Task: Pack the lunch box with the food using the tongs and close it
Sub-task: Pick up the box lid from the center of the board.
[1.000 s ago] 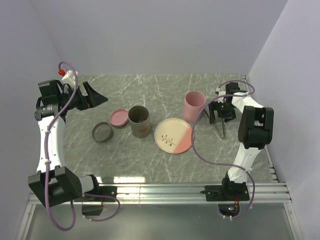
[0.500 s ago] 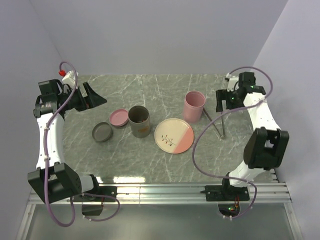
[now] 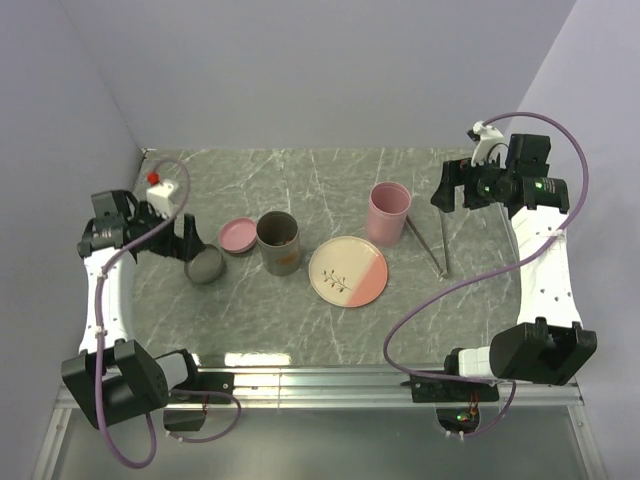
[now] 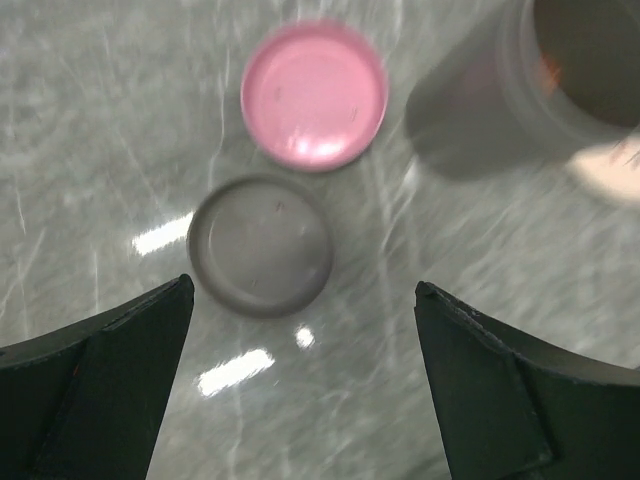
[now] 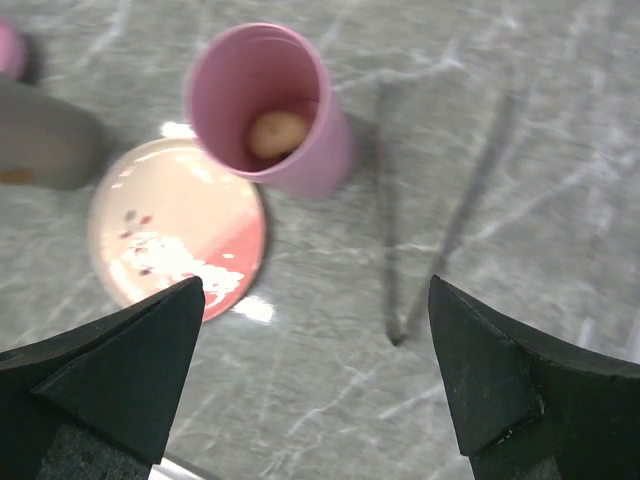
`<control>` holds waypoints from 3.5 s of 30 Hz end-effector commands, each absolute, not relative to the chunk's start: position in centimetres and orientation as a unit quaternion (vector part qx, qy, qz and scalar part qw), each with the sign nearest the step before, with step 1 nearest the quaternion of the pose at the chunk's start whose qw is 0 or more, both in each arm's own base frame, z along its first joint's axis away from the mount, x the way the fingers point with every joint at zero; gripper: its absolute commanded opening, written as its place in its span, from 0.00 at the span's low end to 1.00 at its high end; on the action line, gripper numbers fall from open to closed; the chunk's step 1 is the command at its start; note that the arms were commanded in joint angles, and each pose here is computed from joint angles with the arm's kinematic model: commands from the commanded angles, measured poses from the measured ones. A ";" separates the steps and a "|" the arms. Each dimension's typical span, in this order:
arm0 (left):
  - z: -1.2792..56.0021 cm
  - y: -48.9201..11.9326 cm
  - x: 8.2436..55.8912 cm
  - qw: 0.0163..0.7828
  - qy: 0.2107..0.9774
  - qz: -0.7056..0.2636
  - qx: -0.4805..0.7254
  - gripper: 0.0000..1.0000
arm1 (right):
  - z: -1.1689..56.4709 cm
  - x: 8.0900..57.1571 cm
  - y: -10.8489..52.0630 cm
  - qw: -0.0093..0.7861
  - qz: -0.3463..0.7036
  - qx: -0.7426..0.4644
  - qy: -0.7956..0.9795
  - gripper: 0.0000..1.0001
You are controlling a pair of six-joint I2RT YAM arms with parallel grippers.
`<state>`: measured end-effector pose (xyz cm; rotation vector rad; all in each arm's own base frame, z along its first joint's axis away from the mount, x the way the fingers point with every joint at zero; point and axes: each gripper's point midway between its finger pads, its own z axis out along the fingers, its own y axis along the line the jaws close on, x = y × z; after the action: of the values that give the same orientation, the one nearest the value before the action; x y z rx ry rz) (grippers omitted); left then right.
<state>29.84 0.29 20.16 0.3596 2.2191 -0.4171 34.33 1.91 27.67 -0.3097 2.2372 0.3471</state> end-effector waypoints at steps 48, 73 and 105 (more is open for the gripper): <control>3.3 -0.1 26.7 0.279 0.765 -0.101 0.571 0.35 | 28.1 30.5 8.7 0.372 0.289 -0.169 0.866 1.00; 25.8 -7.1 26.9 0.504 0.673 -0.333 0.427 0.01 | 34.7 32.3 11.5 0.442 0.370 -0.163 0.801 1.00; 48.5 -8.7 25.3 0.547 0.680 -0.433 0.223 0.01 | 43.2 30.6 22.7 0.511 0.501 -0.198 0.670 0.94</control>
<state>27.64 -7.70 45.05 0.6032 1.6626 -1.0379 31.69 23.36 40.44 -0.4389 1.7044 1.2536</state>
